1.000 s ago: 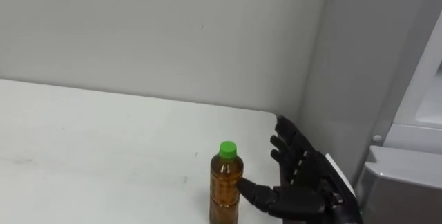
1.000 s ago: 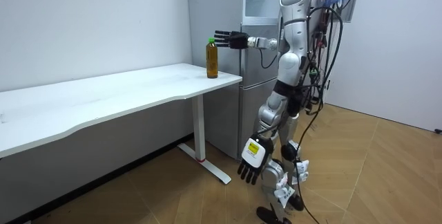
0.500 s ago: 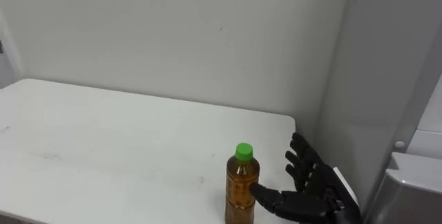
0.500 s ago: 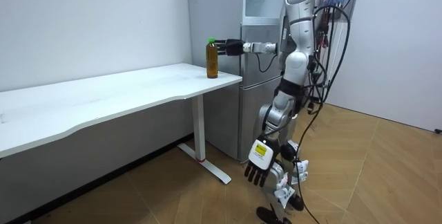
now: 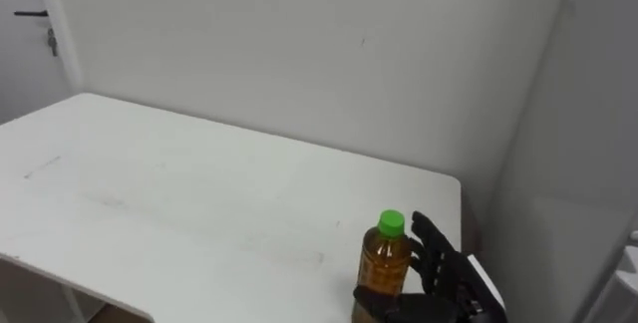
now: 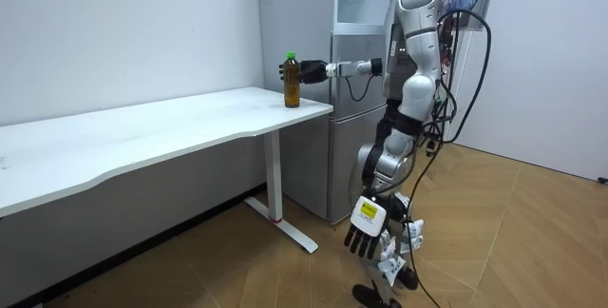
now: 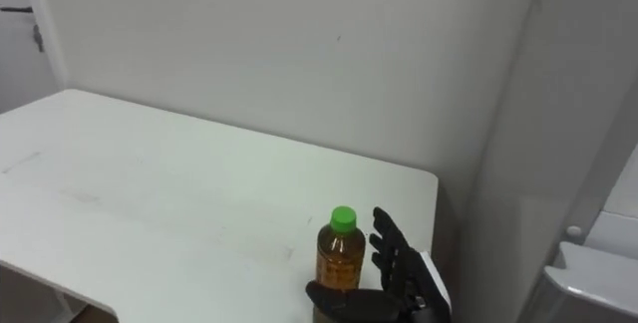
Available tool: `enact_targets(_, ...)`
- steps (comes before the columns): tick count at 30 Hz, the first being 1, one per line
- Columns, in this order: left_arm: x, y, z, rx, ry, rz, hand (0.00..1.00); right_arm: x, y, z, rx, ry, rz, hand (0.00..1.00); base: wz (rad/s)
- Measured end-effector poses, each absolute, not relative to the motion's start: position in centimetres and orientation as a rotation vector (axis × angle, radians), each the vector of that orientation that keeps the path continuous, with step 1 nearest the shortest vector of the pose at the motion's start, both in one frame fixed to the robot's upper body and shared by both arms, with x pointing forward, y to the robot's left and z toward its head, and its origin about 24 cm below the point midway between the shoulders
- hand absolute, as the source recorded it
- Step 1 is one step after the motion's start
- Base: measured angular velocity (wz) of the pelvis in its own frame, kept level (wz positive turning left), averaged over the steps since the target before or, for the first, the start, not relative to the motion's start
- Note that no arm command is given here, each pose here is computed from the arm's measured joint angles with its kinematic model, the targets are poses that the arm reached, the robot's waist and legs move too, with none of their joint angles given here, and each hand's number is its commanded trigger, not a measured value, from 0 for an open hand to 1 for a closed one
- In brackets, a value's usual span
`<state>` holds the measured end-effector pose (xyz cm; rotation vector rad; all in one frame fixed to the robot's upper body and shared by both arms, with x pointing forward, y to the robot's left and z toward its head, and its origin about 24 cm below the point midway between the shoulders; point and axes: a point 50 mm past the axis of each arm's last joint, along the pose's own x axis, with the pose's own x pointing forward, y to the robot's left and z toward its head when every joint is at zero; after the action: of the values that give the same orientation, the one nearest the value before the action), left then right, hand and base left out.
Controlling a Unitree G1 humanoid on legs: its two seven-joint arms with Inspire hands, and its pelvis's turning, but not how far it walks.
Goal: Put the bottle in the upper fridge
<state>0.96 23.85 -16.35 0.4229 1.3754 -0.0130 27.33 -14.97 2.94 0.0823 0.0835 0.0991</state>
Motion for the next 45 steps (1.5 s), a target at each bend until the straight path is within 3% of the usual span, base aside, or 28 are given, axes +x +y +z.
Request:
enact_targets(19,1.4,23.9,-16.3,0.426,1.363,-0.011,0.0,26.5,-15.2,-1.0,0.068,0.255,0.083,0.0,0.02)
enact_targets(45,-1.1,24.2,-16.2,0.394,1.451,0.019,0.0,27.2,-16.9,-2.0,0.043,0.28,-0.011,0.0,0.01)
